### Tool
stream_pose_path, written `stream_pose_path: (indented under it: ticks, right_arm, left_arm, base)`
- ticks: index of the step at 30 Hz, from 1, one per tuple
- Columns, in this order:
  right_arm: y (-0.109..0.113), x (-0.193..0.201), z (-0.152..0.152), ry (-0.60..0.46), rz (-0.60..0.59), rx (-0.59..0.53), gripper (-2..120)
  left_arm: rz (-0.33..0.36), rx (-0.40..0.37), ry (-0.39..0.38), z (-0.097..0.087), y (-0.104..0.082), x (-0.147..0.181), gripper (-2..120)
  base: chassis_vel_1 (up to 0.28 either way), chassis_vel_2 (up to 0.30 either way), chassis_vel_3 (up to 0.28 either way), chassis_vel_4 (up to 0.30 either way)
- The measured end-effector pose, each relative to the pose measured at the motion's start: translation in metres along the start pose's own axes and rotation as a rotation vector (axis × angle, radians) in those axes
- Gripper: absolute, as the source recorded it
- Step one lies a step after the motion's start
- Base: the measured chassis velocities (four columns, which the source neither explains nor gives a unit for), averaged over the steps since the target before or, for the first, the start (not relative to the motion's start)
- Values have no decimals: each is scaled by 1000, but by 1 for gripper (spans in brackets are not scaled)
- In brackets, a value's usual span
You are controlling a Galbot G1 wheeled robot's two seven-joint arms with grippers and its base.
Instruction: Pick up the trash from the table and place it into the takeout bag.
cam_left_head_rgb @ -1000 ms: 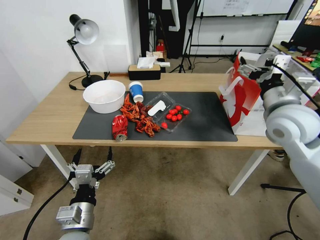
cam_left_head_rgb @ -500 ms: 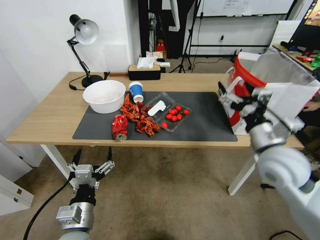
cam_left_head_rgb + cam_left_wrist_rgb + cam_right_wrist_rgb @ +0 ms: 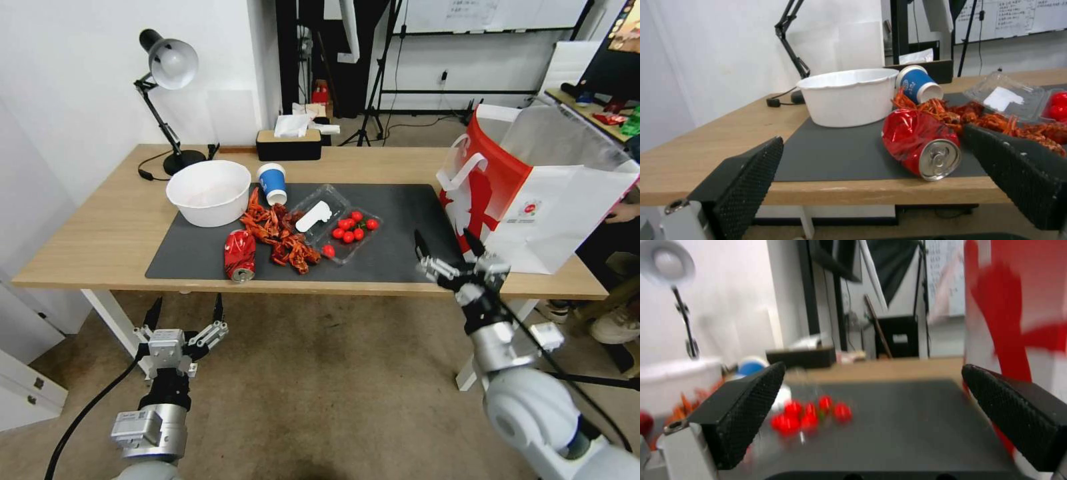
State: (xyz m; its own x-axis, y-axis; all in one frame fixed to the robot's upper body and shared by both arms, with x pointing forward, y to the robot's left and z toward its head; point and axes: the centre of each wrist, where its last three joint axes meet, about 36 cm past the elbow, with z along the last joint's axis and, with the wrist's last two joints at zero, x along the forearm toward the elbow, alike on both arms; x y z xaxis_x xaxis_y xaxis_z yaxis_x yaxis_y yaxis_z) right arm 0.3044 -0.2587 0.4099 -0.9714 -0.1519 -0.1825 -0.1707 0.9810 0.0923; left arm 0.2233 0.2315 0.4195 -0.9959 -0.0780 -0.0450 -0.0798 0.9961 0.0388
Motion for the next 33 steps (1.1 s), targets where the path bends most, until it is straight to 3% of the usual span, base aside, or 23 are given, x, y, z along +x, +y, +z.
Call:
stream_pose_path:
  ticks: [8,22,28,30,33]
  right_arm:
    - [4,32,43,58,70,15,100]
    - [14,42,59,119,142,34,100]
    - [16,42,55,126,139,36,100]
    - [17,41,52,125,140,36,100]
    - [19,39,48,118,140,35,100]
  left_arm:
    - [3,2,1,2,-1,-1,100]
    - [14,4,26,2,0,-5,100]
    - [40,41,29,-20,13,-36,100]
    - [92,64,46,-33,19,-54,100]
    - [140,79,89,-34,22,-68,100]
  base:
    - [0,0,0,0]
    - [0,0,0,0]
    - [0,0,0,0]
    - [0,0,0,0]
    - [0,0,0,0]
